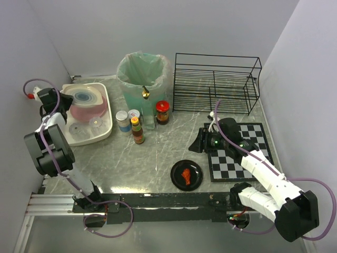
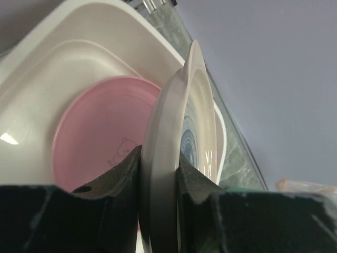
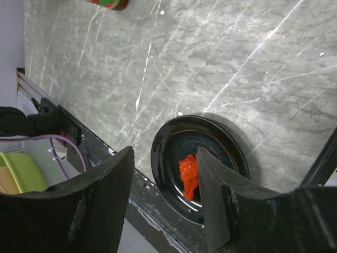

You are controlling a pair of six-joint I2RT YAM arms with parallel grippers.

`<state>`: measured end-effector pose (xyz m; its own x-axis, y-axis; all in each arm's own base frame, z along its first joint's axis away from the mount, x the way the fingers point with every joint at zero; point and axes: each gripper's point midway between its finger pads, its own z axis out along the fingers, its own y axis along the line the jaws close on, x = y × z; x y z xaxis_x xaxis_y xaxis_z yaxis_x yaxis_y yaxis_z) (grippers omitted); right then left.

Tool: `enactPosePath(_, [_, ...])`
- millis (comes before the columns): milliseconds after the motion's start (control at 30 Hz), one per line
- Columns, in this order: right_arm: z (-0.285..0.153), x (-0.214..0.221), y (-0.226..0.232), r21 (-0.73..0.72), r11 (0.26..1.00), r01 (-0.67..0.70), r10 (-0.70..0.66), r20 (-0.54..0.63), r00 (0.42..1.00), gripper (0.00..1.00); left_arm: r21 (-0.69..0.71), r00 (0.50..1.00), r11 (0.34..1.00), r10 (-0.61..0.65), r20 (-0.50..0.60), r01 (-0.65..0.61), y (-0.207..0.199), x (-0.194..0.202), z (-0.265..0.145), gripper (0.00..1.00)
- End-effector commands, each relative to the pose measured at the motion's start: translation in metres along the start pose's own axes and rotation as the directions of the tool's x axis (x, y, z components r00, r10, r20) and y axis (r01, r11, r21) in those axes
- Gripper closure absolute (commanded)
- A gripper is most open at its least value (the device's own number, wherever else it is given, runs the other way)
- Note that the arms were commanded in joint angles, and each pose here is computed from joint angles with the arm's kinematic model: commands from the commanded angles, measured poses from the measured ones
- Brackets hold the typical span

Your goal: Clear the kitchen counter

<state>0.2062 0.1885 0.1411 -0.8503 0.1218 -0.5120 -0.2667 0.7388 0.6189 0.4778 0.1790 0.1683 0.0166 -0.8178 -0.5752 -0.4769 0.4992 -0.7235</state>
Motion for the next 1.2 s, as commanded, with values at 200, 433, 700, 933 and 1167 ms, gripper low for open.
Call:
enactPosePath(200, [-0.002, -0.011, 0.0, 0.01, 0.999, 0.046, -0.046, 0.029, 0.999, 0.42, 0.072, 0.982, 0.993, 0.076, 0.174, -0.09, -0.056, -0.035, 0.013, 0.99])
enactPosePath(433, [0.0, -0.01, 0.001, -0.001, 0.999, 0.045, -0.045, 0.017, 0.999, 0.42, 0.055, 0.983, 0.992, 0.104, 0.154, -0.113, -0.051, -0.029, 0.026, 0.99])
enactPosePath(700, [-0.001, -0.012, 0.001, 0.009, 0.999, 0.048, -0.048, 0.017, 0.999, 0.42, 0.028, 0.984, 0.991, 0.123, 0.13, -0.128, -0.036, -0.018, 0.043, 0.99])
enactPosePath(933, [0.0, -0.012, 0.001, 0.006, 0.999, 0.041, -0.041, 0.015, 0.999, 0.42, 0.017, 0.977, 0.983, 0.18, 0.113, -0.183, -0.036, -0.015, 0.046, 0.94])
enactPosePath(1167, [0.0, -0.013, 0.003, 0.0, 0.999, 0.039, -0.039, 0.014, 0.999, 0.42, -0.071, 0.946, 0.951, 0.308, 0.1, -0.302, -0.033, -0.01, 0.049, 0.47])
